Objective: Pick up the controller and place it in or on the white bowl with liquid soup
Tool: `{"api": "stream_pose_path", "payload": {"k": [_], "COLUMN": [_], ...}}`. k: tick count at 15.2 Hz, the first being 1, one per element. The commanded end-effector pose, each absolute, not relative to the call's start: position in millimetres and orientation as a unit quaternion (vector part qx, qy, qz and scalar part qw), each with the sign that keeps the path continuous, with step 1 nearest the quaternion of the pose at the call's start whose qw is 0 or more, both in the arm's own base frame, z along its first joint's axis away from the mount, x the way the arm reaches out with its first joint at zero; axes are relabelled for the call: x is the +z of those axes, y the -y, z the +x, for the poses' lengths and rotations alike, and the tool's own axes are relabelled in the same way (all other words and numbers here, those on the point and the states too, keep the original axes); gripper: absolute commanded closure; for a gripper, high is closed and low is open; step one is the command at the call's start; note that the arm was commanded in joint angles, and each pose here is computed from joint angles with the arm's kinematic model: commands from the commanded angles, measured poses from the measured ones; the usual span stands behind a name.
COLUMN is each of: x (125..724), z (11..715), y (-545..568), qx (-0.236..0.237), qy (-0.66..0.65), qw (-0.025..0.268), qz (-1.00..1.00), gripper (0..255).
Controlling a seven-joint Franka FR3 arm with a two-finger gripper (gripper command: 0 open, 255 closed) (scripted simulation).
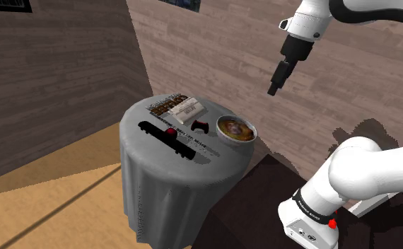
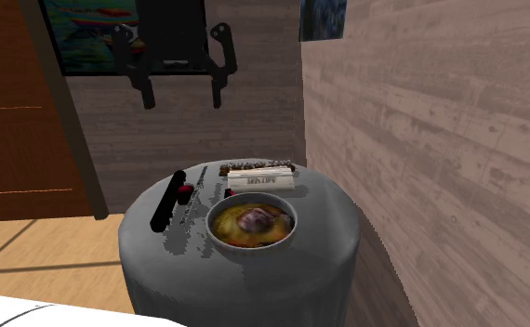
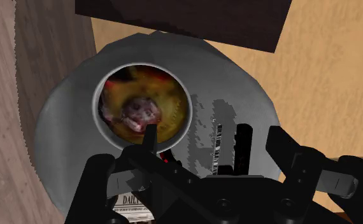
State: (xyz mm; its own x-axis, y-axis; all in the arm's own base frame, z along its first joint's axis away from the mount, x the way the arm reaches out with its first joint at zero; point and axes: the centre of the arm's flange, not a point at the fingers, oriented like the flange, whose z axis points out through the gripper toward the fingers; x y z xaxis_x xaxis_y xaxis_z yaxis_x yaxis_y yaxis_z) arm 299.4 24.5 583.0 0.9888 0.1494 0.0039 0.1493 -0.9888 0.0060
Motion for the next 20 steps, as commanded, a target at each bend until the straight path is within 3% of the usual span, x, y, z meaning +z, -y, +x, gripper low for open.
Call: {"api": "stream_pose_path", "payload": {"k": [1, 20], "x": [583, 394], "z": [299, 467], "y": [-24, -25], "qx": [0.002, -0.011], "qy": [-0.075, -0.159], "qw": [0.003, 0.022], "qz": [0.997, 0.987], "gripper": [0, 0]}}
